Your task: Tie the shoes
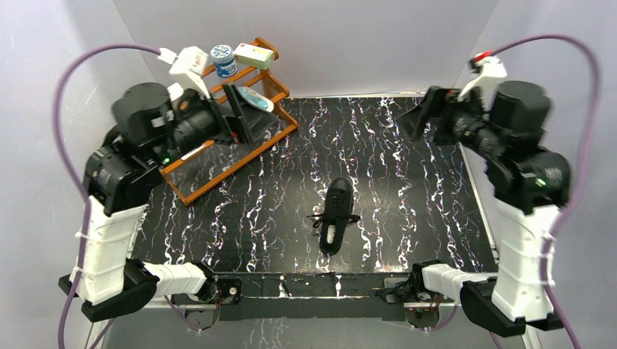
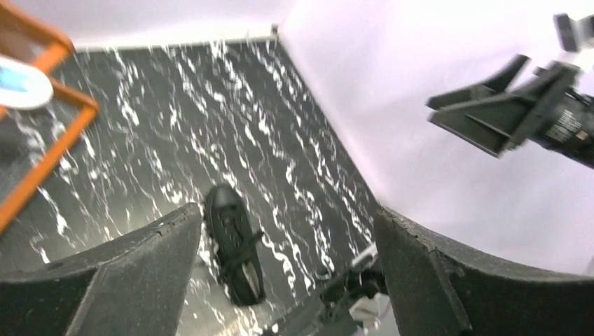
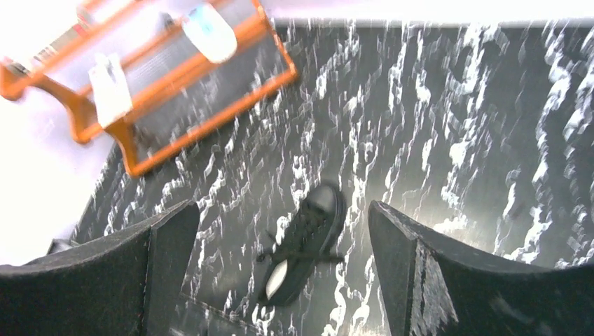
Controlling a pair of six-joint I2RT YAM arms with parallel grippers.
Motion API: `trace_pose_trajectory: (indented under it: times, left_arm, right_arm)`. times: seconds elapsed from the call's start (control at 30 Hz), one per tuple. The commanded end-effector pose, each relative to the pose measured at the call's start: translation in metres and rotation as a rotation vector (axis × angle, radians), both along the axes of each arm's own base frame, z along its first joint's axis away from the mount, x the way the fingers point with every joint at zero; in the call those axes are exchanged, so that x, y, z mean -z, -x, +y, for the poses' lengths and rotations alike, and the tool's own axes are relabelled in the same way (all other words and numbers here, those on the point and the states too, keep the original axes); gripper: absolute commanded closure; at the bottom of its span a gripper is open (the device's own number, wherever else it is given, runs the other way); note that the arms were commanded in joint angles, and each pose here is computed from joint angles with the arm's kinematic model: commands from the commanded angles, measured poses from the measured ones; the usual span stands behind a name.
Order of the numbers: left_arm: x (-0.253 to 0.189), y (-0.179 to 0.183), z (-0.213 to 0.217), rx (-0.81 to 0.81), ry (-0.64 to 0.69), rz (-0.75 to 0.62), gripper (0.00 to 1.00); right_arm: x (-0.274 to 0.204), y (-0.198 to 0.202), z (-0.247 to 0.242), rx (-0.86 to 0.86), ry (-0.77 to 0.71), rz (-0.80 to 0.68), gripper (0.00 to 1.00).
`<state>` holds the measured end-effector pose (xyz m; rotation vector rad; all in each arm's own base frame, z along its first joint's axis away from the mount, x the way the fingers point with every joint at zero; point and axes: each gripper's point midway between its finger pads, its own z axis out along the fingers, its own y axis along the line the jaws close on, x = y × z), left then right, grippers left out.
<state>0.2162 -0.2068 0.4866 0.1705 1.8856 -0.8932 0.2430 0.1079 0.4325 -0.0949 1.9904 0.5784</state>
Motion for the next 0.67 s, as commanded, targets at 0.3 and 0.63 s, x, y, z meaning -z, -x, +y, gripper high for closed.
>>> trace_pose_trajectory:
  times: [0.3,0.63]
  left_arm:
    - [-0.076,-0.003,0.051,-0.203,0.074,-0.32,0.09]
    - [-0.057,-0.017,0.041,-0.19,0.004,-0.293,0.09]
  right_arm:
    - [-0.118,0.053,-0.025,0.083,-0.048,-0.36,0.01]
    - [-0.112,0.038,-0.023,0.087,-0.051,-0.357,0.01]
